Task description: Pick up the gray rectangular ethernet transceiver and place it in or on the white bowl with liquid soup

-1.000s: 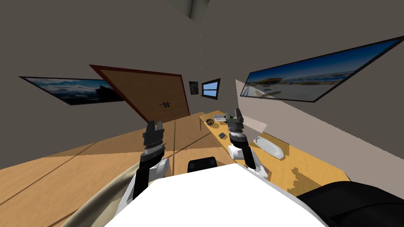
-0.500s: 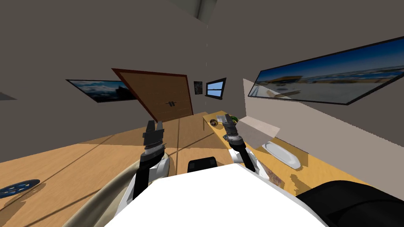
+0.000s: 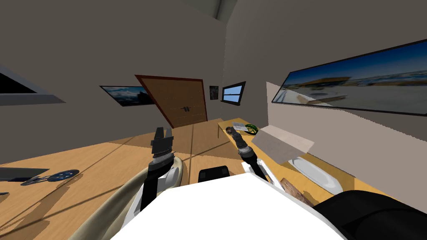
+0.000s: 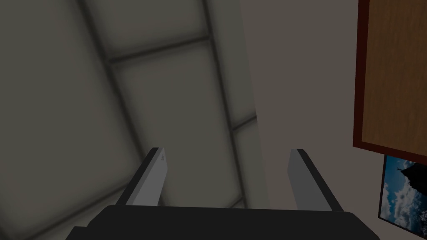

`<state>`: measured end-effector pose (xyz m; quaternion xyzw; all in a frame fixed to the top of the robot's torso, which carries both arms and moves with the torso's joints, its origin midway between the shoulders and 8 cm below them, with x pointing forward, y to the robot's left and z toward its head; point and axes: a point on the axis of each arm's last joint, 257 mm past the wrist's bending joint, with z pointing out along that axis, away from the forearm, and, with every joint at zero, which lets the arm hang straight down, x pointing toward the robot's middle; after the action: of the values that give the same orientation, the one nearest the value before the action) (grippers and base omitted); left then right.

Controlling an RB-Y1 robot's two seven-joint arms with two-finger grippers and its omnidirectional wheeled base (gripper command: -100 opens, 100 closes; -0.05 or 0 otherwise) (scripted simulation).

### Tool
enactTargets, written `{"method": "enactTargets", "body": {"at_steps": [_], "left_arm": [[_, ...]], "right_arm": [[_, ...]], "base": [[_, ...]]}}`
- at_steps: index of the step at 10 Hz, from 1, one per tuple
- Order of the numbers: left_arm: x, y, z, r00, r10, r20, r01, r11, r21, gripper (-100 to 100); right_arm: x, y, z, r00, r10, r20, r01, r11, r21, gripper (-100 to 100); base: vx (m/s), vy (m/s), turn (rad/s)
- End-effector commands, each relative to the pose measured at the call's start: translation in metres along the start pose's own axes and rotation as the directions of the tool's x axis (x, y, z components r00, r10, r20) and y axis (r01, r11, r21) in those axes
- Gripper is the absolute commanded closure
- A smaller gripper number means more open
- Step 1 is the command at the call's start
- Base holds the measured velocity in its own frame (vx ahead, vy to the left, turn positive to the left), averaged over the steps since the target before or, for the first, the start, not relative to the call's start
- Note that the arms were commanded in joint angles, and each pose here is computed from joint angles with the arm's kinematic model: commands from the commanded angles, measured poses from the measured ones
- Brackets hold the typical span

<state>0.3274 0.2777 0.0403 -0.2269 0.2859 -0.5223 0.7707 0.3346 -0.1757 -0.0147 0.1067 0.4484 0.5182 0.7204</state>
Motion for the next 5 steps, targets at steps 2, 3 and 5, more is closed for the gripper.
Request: {"method": "enactTargets", "body": {"at_steps": [2, 3, 5], "left_arm": [[0.000, 0.000, 0.000, 1.000, 0.000, 0.000, 0.000, 1.000, 0.000, 0], [0.000, 0.000, 0.000, 1.000, 0.000, 0.000, 0.000, 1.000, 0.000, 0], [0.000, 0.000, 0.000, 1.000, 0.000, 0.000, 0.000, 1.000, 0.000, 0]], "right_arm": [[0.027, -0.009, -0.014, 0.992, -0.085, -0.095, 0.087, 0.996, 0.011, -100], [0.045, -0.016, -0.025, 0.980, -0.128, -0.155, 0.132, 0.991, 0.015, -100], [0.063, -0.022, -0.037, 0.959, -0.177, -0.222, 0.184, 0.983, 0.012, -100]], "base": [[0.034, 0.050, 0.170], [0.025, 0.051, 0.147], [0.024, 0.032, 0.133]]}}
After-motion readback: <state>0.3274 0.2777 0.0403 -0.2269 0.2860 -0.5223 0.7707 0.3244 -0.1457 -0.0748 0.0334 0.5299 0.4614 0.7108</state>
